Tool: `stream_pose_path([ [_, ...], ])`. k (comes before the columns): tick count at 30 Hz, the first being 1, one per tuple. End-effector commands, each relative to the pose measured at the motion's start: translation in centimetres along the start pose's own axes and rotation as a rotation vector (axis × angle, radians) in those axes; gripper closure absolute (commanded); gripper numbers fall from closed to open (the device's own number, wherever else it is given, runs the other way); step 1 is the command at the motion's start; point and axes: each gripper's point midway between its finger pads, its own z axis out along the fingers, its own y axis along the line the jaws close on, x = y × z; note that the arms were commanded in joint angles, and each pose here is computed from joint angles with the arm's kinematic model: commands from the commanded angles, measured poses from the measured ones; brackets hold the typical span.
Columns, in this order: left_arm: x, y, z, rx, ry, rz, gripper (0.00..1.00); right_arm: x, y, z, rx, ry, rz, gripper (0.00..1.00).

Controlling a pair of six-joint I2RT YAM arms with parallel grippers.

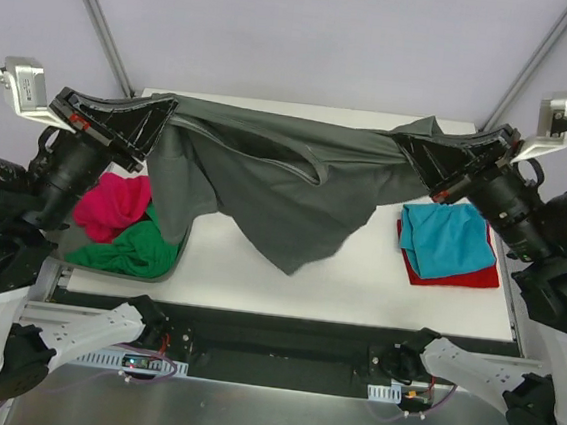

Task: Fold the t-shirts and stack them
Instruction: Flatten out the tshirt

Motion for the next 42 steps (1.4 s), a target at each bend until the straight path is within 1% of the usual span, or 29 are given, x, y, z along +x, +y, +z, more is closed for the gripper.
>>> stream_pose_path([
  [1, 0.3, -1.0, 1.7, 0.054, 0.022, 0.047, 1.0, 0.3, 0.4, 0.2, -0.009, 0.071, -0.034, 0.99],
  [3, 0.5, -0.2, 2.6, 0.015, 0.025, 0.068, 1.0, 0.4, -0.7, 0.5, 0.045, 0.073, -0.046, 0.99],
  [6, 1.8, 2.3, 4.8, -0.109, 0.041, 0.116, 1.0, 1.4, -4.0, 1.5, 0.184, 0.096, -0.101, 0.99],
  [8, 3.5, 4.9, 6.9, -0.228, 0.071, 0.165, 1.0, 2.2, -7.0, 2.6, 0.299, 0.112, -0.148, 0.99],
  [10, 5.6, 8.1, 9.5, -0.353, 0.116, 0.235, 1.0, 2.5, -9.6, 3.9, 0.378, 0.123, -0.168, 0.99],
  [11, 6.7, 9.7, 10.8, -0.385, 0.141, 0.243, 1.0, 2.5, -11.0, 4.5, 0.409, 0.126, -0.172, 0.99],
  [13, 8.1, 12.3, 13.2, -0.384, 0.188, 0.207, 1.0, 1.8, -13.9, 6.1, 0.445, 0.114, -0.167, 0.99],
  [14, 7.6, 13.5, 14.2, -0.386, 0.182, 0.19, 1.0, 1.8, -14.6, 7.5, 0.404, 0.118, -0.15, 0.99],
  [15, 8.1, 14.5, 15.5, -0.37, 0.203, 0.193, 1.0, 1.0, -16.0, 8.7, 0.407, 0.094, -0.14, 0.99],
  [16, 8.3, 14.6, 16.7, -0.318, 0.226, 0.209, 1.0, 0.4, -16.2, 10.0, 0.368, 0.085, -0.114, 0.99],
  [17, 7.4, 13.6, 17.6, -0.249, 0.221, 0.23, 1.0, -0.3, -16.0, 11.6, 0.303, 0.08, -0.089, 0.99],
  [19, 4.6, 12.5, 18.8, -0.213, 0.159, 0.284, 1.0, -3.0, -13.9, 13.8, 0.197, 0.03, -0.106, 0.99],
  [20, 3.3, 12.3, 19.2, -0.216, 0.126, 0.308, 1.0, -4.1, -13.6, 14.5, 0.177, 0.005, -0.111, 0.99],
  [21, 2.4, 12.2, 19.4, -0.219, 0.102, 0.325, 1.0, -5.3, -13.2, 14.8, 0.174, -0.023, -0.118, 1.0],
  [24, -0.2, 11.1, 19.2, -0.2, 0.045, 0.373, 1.0, -6.9, -14.1, 14.6, 0.226, -0.064, -0.131, 0.99],
  [27, 0.2, 10.5, 18.4, -0.169, 0.067, 0.387, 1.0, -6.3, -15.2, 13.3, 0.279, -0.061, -0.134, 0.99],
  [29, 2.1, 10.4, 17.6, -0.139, 0.123, 0.387, 1.0, -5.0, -15.8, 12.1, 0.305, -0.05, -0.134, 0.99],
  [30, 3.6, 11.0, 17.1, -0.14, 0.165, 0.385, 1.0, -4.3, -16.1, 11.4, 0.315, -0.047, -0.136, 0.99],
  [32, 7.2, 11.9, 15.5, -0.142, 0.257, 0.365, 1.0, -2.7, -16.2, 9.3, 0.346, -0.022, -0.143, 0.99],
  [34, 11.7, 13.0, 12.8, -0.143, 0.369, 0.338, 1.0, -0.2, -16.9, 7.4, 0.377, 0.015, -0.138, 0.99],
  [35, 14.4, 13.5, 10.9, -0.151, 0.43, 0.301, 1.0, 1.8, -17.3, 6.3, 0.386, 0.051, -0.13, 0.99],
  [37, 19.3, 13.2, 6.8, -0.12, 0.534, 0.202, 1.0, 5.9, -18.1, 3.9, 0.411, 0.129, -0.098, 0.99],
  [39, 24.5, 13.1, 2.8, -0.134, 0.631, 0.084, 1.0, 10.6, -18.7, 1.1, 0.426, 0.203, -0.043, 0.97],
  [40, 28.9, 13.8, 0.1, -0.173, 0.716, 0.015, 1.0, 14.7, -19.6, -1.1, 0.455, 0.272, 0.01, 0.96],
  [41, 31.7, 13.6, -2.1, -0.188, 0.771, -0.045, 1.0, 17.8, -20.4, -3.1, 0.496, 0.319, 0.057, 0.96],
  [42, 34.2, 12.8, -4.1, -0.174, 0.832, -0.091, 1.0, 19.9, -20.6, -5.1, 0.531, 0.338, 0.094, 0.95],
])
